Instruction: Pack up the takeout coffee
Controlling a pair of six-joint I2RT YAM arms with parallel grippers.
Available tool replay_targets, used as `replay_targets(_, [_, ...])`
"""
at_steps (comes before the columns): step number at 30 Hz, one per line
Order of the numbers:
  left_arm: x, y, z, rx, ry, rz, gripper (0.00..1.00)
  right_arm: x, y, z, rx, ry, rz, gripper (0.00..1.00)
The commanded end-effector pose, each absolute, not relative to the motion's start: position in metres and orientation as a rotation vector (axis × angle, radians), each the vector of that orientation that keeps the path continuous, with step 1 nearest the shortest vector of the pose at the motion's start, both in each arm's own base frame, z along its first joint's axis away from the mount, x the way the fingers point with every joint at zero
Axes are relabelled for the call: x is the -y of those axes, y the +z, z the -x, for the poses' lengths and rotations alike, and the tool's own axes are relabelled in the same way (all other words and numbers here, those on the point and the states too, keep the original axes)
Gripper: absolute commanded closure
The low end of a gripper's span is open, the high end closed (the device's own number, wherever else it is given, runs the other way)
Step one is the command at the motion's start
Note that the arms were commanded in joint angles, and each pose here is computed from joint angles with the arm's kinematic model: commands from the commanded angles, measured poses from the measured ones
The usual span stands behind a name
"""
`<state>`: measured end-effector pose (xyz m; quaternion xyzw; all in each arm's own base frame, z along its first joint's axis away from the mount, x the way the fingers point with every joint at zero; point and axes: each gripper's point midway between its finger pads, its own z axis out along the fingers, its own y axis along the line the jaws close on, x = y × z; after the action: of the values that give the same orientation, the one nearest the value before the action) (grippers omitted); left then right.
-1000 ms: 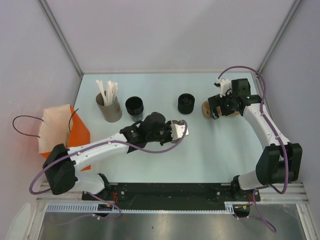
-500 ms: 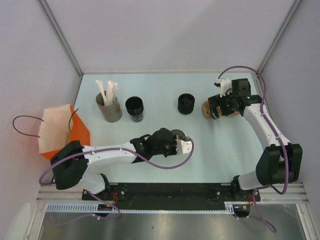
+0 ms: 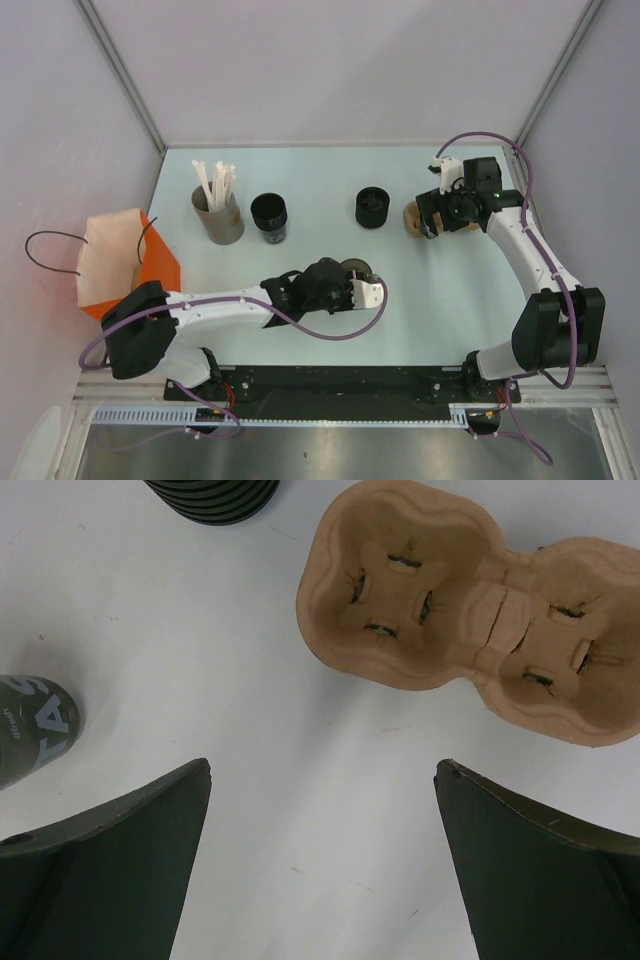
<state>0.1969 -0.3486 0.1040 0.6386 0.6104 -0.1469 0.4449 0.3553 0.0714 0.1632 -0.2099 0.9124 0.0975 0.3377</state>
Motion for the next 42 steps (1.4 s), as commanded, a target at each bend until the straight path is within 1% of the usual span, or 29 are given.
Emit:
replay_targets(1, [0.355,0.125,-0.199,-1.443,-0.372,-1.541,0.59,-0.073,0.176,-0.357,-2.33,0.264,0.542,0.0])
replay_targets(2, [0.355,0.129,-0.199,-1.436,-0.374,-1.533,0.53,-0.073,0.176,-0.357,-2.328,0.264,0.544,0.0])
replay_targets(4, [0.353,0.134,-0.199,-1.42,-0.361,-1.541,0.48,-0.074,0.176,-0.357,-2.326,0.27,0.544,0.0])
replay_targets(7, [0.351,0.163,-0.201,-1.359,-0.346,-1.512,0.3,-0.076,0.176,-0.357,-2.324,0.286,0.548,0.0])
replay_targets(8, [0.349,0.17,-0.201,-1.345,-0.342,-1.503,0.18,-0.077,0.176,-0.357,-2.326,0.293,0.546,0.0])
replay_targets(9, [0.345,0.189,-0.2,-1.31,-0.343,-1.476,0.12,-0.078,0.176,-0.357,-2.324,0.3,0.548,0.0])
replay_targets(11, [0.34,0.207,-0.203,-1.288,-0.329,-1.458,0.01,-0.083,0.176,-0.356,-2.319,0.329,0.557,0.0])
replay_targets(13, [0.331,0.221,-0.206,-1.295,-0.322,-1.436,0.0,-0.09,0.176,-0.355,-2.316,0.345,0.574,0.0])
replay_targets(17, [0.304,0.244,-0.23,-1.351,-0.3,-1.333,0.0,-0.105,0.177,-0.354,-2.29,0.367,0.635,0.0])
replay_targets(19, [0.29,0.246,-0.238,-1.401,-0.3,-1.296,0.0,-0.113,0.18,-0.354,-2.261,0.365,0.679,0.0])
replay_targets(20, [0.28,0.249,-0.25,-1.436,-0.288,-1.265,0.0,-0.127,0.183,-0.354,-2.23,0.365,0.728,0.0])
replay_targets(21, [0.274,0.243,-0.249,-1.483,-0.318,-1.273,0.0,-0.13,0.185,-0.355,-2.215,0.34,0.76,0.0])
replay_targets(22, [0.262,0.241,-0.26,-1.528,-0.317,-1.246,0.0,-0.138,0.188,-0.355,-2.201,0.343,0.788,0.0])
replay_targets(25, [0.243,0.239,-0.27,-1.622,-0.349,-1.215,0.0,-0.163,0.2,-0.363,-2.167,0.387,0.825,0.0])
replay_targets(26, [0.238,0.24,-0.272,-1.636,-0.356,-1.205,0.0,-0.169,0.213,-0.374,-2.12,0.391,0.819,0.0])
replay_targets(28, [0.23,0.241,-0.276,-1.662,-0.371,-1.165,0.0,-0.178,0.206,-0.387,-2.136,0.412,0.804,0.01])
replay_targets(29, [0.221,0.243,-0.278,-1.669,-0.371,-1.14,0.0,-0.184,0.217,-0.397,-2.107,0.416,0.798,0.01])
replay_targets(32, [0.211,0.243,-0.277,-1.679,-0.376,-1.12,0.0,-0.198,0.204,-0.415,-2.149,0.44,0.8,0.02])
replay_targets(33, [0.21,0.244,-0.276,-1.673,-0.373,-1.122,0.0,-0.205,0.203,-0.43,-2.155,0.44,0.797,0.03])
replay_targets(36, [0.207,0.235,-0.272,-1.682,-0.374,-1.132,0.0,-0.217,0.206,-0.45,-2.157,0.439,0.775,0.08])
replay_targets(37, [0.205,0.23,-0.271,-1.693,-0.374,-1.132,0.0,-0.221,0.193,-0.455,-2.182,0.441,0.779,0.1])
replay_targets(39, [0.204,0.227,-0.273,-1.701,-0.378,-1.123,0.0,-0.228,0.194,-0.466,-2.175,0.442,0.773,0.12])
replay_targets(41, [0.201,0.225,-0.275,-1.716,-0.388,-1.111,0.0,-0.237,0.177,-0.47,-2.208,0.442,0.798,0.14])
replay_targets(42, [0.2,0.225,-0.276,-1.718,-0.393,-1.102,0.0,-0.238,0.175,-0.472,-2.213,0.436,0.802,0.16])
